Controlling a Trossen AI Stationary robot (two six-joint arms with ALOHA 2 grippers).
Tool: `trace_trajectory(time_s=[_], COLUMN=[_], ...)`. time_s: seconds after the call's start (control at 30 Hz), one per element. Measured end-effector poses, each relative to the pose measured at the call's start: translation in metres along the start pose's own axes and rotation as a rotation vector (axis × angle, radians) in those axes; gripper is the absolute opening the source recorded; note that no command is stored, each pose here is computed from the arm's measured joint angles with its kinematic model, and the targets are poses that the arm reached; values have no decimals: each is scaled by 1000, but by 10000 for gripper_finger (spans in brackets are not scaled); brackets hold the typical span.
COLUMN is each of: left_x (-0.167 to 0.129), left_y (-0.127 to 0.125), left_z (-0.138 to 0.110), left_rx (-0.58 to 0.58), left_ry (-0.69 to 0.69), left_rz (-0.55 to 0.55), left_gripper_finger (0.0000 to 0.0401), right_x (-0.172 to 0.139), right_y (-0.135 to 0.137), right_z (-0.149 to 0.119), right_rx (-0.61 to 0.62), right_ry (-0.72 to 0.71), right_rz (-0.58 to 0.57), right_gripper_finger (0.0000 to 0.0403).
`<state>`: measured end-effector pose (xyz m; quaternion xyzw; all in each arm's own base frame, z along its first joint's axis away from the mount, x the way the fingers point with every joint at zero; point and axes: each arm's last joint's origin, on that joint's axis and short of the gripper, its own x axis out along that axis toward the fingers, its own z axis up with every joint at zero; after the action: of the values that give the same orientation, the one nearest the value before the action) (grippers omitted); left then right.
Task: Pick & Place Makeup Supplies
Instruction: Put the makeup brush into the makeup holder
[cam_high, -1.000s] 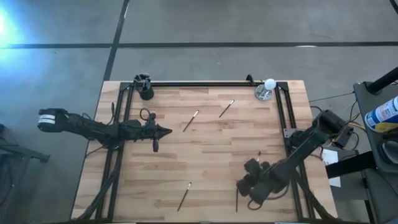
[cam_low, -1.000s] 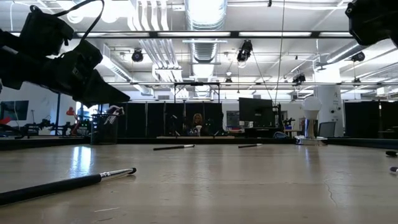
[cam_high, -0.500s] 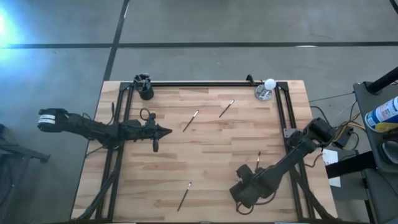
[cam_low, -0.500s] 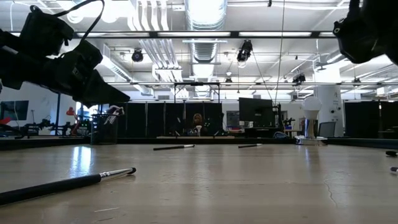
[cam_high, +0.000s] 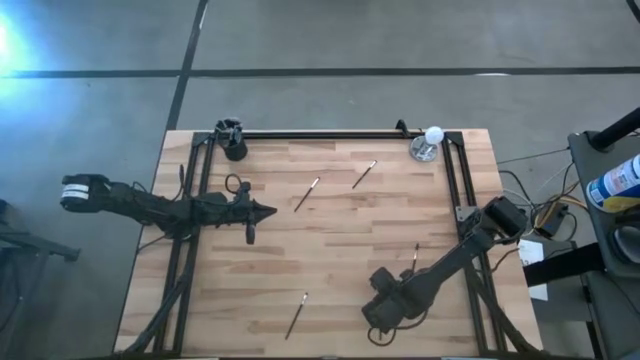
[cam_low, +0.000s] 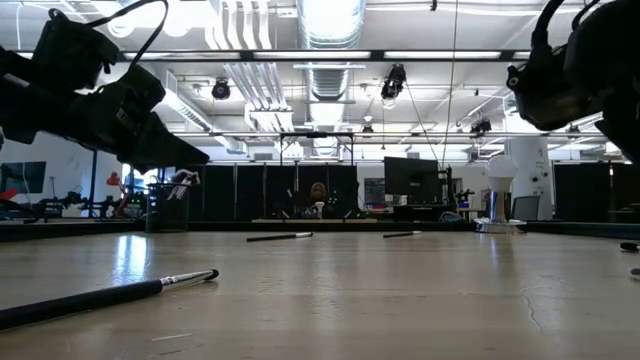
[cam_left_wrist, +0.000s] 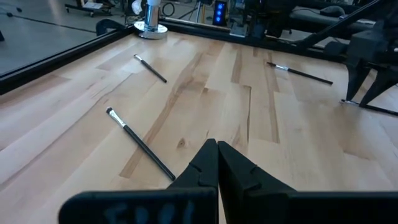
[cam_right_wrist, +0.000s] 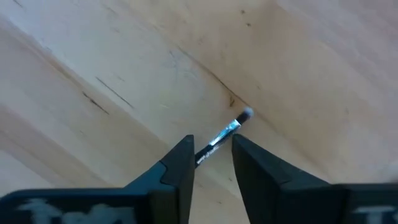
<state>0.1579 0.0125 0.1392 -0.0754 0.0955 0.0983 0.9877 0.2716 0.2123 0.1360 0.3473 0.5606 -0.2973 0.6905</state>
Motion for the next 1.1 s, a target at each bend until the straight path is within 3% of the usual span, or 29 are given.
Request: trace_trajectory(time_s=[0.4,0.7,0.87,1.1], left_x=[4,7,7,5], left_y=[-1,0,-1,-5], left_z=[8,12,18,31], left_rx=[-80,-125,-139,-149], left_ry=[-4,1,-67,-188], left_rz=[34,102,98,21], left_gripper_finger=[11,93,129,135], right_x=[5,9,12,12], right_y=[-1,-2,1,10], right_z=[12,20,21,27], right_rx=[-151,-347,-434,-514], right_ry=[49,22,-61,-251], right_rz=[-51,-32,4,72], right_gripper_finger=[33,23,22,22])
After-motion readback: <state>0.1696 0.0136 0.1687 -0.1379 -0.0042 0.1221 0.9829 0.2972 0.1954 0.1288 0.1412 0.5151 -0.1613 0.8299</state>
